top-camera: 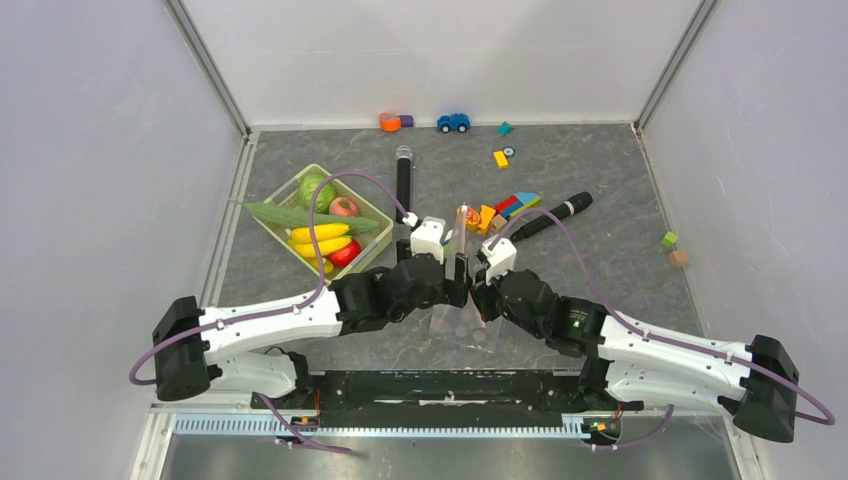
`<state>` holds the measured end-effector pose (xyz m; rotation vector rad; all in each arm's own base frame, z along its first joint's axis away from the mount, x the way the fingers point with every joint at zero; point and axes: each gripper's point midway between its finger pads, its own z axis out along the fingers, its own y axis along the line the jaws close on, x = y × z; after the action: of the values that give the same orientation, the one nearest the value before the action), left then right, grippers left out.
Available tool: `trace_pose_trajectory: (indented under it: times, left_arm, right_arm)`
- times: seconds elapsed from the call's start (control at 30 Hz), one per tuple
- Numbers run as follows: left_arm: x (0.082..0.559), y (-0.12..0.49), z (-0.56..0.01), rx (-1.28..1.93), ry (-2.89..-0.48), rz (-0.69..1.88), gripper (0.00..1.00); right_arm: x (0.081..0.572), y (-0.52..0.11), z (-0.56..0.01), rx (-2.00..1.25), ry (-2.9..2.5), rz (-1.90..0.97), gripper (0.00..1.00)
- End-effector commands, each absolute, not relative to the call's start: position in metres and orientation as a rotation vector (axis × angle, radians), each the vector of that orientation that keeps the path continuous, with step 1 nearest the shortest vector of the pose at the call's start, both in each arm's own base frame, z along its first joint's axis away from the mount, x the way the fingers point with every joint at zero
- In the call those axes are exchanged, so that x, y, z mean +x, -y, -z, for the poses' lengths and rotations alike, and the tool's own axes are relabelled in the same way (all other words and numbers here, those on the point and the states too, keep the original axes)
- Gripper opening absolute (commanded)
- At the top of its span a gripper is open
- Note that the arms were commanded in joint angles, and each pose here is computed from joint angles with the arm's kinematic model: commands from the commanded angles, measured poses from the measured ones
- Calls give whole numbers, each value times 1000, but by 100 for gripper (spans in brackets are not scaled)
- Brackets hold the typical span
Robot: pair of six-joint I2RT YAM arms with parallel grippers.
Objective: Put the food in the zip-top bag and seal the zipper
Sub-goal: Unzip the zipper food storage bag at the center of the board.
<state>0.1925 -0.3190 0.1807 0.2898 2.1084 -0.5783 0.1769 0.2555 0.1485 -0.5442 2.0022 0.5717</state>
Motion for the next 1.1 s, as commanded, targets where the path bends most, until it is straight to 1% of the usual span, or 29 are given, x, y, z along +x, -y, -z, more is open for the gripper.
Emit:
trace_pose_trajectory:
  times: [0.0, 0.33, 0.47, 0.67, 0.87, 1.07]
  left_arm:
    - [202, 323, -186, 207, -2079, 581, 100]
    - [197, 302, -164, 222, -2126, 500, 100]
    - [193, 295, -161, 223, -2127, 511, 100]
    - [195, 292, -159, 193, -2115, 514, 100]
    - [214, 296, -170, 120, -2072, 432, 100]
    - [230, 298, -174, 90, -2058, 345, 99]
  right_arm:
    - [175, -267, -168, -551, -1922, -655, 0]
    - [183, -251, -173, -450, -1928, -600, 0]
    - [185, -248, -172, -424, -1942, -583, 0]
    - [180, -257, -175, -463, -1925, -638, 0]
    - [170, -276, -173, -589, -1889, -718, 0]
    - [169, -273, -185, -589, -1852, -730, 0]
